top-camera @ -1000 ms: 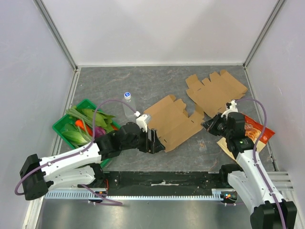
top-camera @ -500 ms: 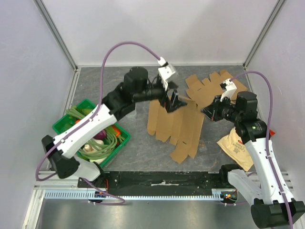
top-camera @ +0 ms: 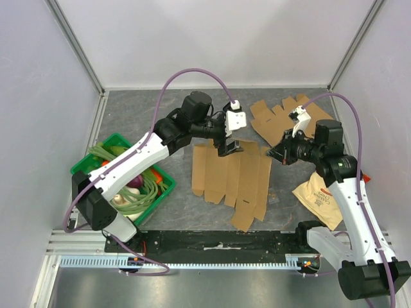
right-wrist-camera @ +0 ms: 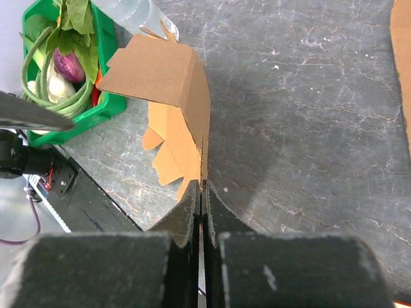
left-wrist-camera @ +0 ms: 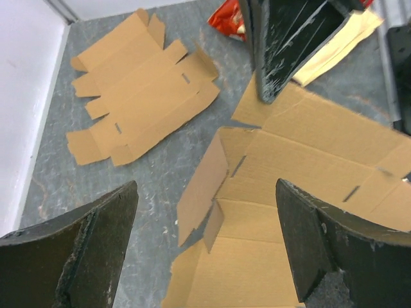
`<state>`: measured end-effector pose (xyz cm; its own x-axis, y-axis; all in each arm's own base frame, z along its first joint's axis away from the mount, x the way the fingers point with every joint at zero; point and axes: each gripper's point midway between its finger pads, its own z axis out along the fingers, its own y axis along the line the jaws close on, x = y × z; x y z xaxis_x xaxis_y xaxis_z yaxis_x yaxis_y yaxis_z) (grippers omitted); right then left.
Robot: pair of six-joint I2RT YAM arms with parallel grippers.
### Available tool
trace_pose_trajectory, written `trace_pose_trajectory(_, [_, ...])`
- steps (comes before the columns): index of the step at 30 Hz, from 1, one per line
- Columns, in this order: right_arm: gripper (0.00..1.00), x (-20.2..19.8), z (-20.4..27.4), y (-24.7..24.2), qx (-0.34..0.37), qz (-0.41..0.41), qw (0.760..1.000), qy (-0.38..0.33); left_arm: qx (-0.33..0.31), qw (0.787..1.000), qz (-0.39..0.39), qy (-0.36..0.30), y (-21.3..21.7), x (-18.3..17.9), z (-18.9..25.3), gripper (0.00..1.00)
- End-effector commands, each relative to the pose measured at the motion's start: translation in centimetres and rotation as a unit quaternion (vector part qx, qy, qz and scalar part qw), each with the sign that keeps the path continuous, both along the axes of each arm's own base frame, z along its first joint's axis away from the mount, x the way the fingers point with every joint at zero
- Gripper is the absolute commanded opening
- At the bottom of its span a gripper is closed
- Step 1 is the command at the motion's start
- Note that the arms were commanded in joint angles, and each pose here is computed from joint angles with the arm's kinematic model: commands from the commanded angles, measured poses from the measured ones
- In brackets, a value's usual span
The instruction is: Fold the paper box
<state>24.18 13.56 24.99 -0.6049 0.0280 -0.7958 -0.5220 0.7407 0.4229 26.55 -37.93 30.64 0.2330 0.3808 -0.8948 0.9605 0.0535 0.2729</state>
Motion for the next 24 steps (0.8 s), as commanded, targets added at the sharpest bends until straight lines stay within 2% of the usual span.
trace_pose_trajectory(1, [0.00,-0.1,2.1,1.0,0.019,0.033,0.999,-0.024,0.013,0.997,0.001,-0.071,-1.0,2.2,-2.0,0.93])
trace_pose_trajectory(3, [0.00,0.0,2.1,1.1,0.022,0.034,0.999,-0.022,0.014,0.997,0.001,-0.072,-1.4,2.8,-2.5,0.92])
trace_pose_trajectory(6, [0.00,0.0,1.9,1.2,0.022,0.037,0.999,-0.020,0.027,0.997,-0.006,-0.067,-2.2,3.4,-4.0,0.82])
trace_pose_trajectory(7, [0.00,0.0,1.9,1.2,0.022,0.038,0.999,-0.021,0.029,0.997,-0.004,-0.065,-2.3,3.7,-4.3,0.63])
trace_pose_trajectory(9, [0.02,0.5,1.4,1.0,0.014,0.030,0.999,-0.015,0.029,0.997,0.015,-0.064,-2.6,4.7,-4.3,0.40])
trace_pose_trajectory(10, [0.14,0.9,1.3,0.7,0.008,0.020,1.000,-0.014,0.030,0.997,0.023,-0.061,-2.6,5.0,-4.3,0.24])
trace_pose_trajectory(11, [0.32,1.2,0.9,0.4,0.000,0.007,1.000,-0.010,0.031,0.997,0.039,-0.061,-2.6,5.6,-3.7,0.16])
trace_pose_trajectory(12, [0.55,1.5,0.7,0.0,-0.009,-0.004,1.000,-0.011,0.038,0.997,0.056,-0.028,-2.2,5.4,-3.9,0.10])
trace_pose_trajectory(13, [0.61,1.9,0.1,-0.6,-0.027,-0.019,0.999,-0.012,0.037,0.997,0.066,-0.012,-2.1,5.5,-3.7,0.04])
trace_pose_trajectory(15, [0.68,2.7,-0.4,-1.1,-0.038,-0.034,0.998,-0.022,0.034,0.993,0.106,0.031,-1.0,5.5,-3.4,0.02])
trace_pose_trajectory(19, [0.70,3.8,-1.2,0.0,-0.002,-0.029,0.999,-0.035,0.016,0.988,0.119,0.100,0.7,3.6,-2.8,0.02])
trace_pose_trajectory(20, [0.70,4.5,-0.8,0.0,-0.001,-0.034,0.998,-0.047,0.023,0.986,0.122,0.112,1.4,2.9,-3.8,0.02])
trace_pose_trajectory(22, [0.68,5.3,-1.1,0.0,-0.006,-0.035,0.998,-0.045,0.007,0.984,0.133,0.120,2.7,2.0,-2.7,0.02])
trace_pose_trajectory(24, [0.62,5.7,-0.8,0.4,0.002,-0.024,0.999,-0.047,0.006,0.978,0.140,0.156,4.1,1.4,-4.0,0.02])
